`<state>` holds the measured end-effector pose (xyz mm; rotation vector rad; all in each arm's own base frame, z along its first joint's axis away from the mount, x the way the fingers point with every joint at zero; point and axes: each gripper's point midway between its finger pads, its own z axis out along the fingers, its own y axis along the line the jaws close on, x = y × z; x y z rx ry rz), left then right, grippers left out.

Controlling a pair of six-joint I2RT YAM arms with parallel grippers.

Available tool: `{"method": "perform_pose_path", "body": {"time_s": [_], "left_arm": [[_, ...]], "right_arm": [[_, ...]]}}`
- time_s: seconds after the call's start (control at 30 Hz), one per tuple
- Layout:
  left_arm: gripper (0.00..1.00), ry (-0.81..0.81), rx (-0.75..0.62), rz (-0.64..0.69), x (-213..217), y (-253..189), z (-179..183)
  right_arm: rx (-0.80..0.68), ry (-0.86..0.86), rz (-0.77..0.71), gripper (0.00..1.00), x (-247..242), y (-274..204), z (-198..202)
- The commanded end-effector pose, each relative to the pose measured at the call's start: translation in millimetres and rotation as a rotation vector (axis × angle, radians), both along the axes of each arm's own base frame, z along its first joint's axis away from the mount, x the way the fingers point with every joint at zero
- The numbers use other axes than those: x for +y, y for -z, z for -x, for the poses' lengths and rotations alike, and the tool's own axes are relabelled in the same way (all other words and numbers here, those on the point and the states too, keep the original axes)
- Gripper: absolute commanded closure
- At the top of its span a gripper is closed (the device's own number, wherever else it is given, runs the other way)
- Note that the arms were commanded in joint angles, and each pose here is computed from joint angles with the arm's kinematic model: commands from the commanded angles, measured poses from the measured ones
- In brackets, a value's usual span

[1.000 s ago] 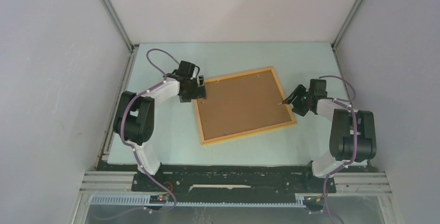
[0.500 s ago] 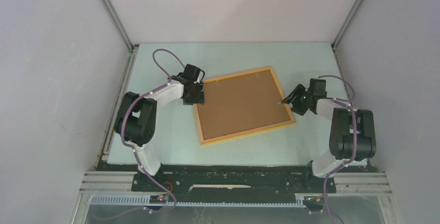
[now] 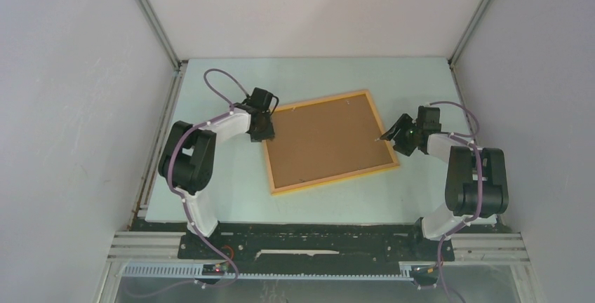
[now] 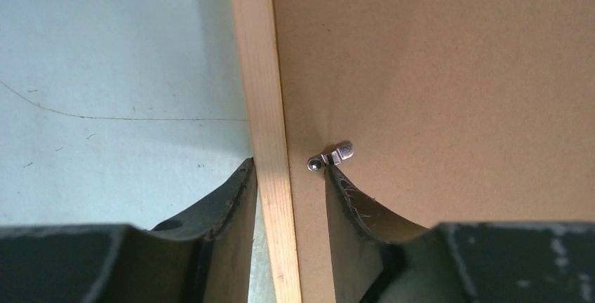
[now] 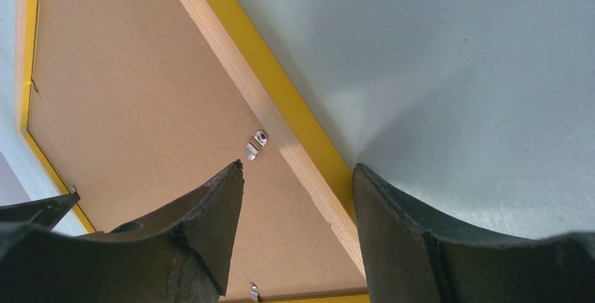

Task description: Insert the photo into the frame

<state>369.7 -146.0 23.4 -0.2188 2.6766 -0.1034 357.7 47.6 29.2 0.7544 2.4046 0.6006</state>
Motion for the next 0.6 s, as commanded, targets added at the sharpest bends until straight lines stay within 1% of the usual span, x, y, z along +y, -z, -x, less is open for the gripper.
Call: {"method": "perform_pose_path", "body": {"time_s": [0.0, 0.07, 0.17, 0.2, 0.3, 0.47, 0.53, 0.57], "left_arm": [[0.66, -0.117, -0.070, -0.028, 8, 9, -15], [0.71, -0.147, -0.087, -0.007, 6, 8, -17], [0.71, -0.143, -0.104, 0.041, -4, 7, -24], [0.69, -0.140, -0.103, 0.056, -7, 7, -26], [0.58, -0.132, -0.102, 0.076, -12, 8, -29], [0.54, -0.151, -0.099, 0.072, -10, 9, -30], [0.47, -0.147, -0.096, 0.093, -15, 10, -31], [0.42, -0.140, -0.098, 0.105, -17, 10, -32]], "right_arm": [[0.032, -0.038, -0.008, 0.34, 11, 9, 8], [0.031, -0.042, -0.009, 0.34, 12, 9, 7], [0.032, -0.050, -0.006, 0.35, 13, 9, 7], [0.032, -0.051, -0.008, 0.35, 14, 9, 7], [0.031, -0.053, -0.007, 0.35, 14, 8, 7], [0.030, -0.058, -0.007, 0.35, 16, 9, 7], [0.029, -0.061, -0.008, 0.35, 16, 8, 7], [0.029, -0.061, -0.007, 0.35, 16, 9, 7]]}}
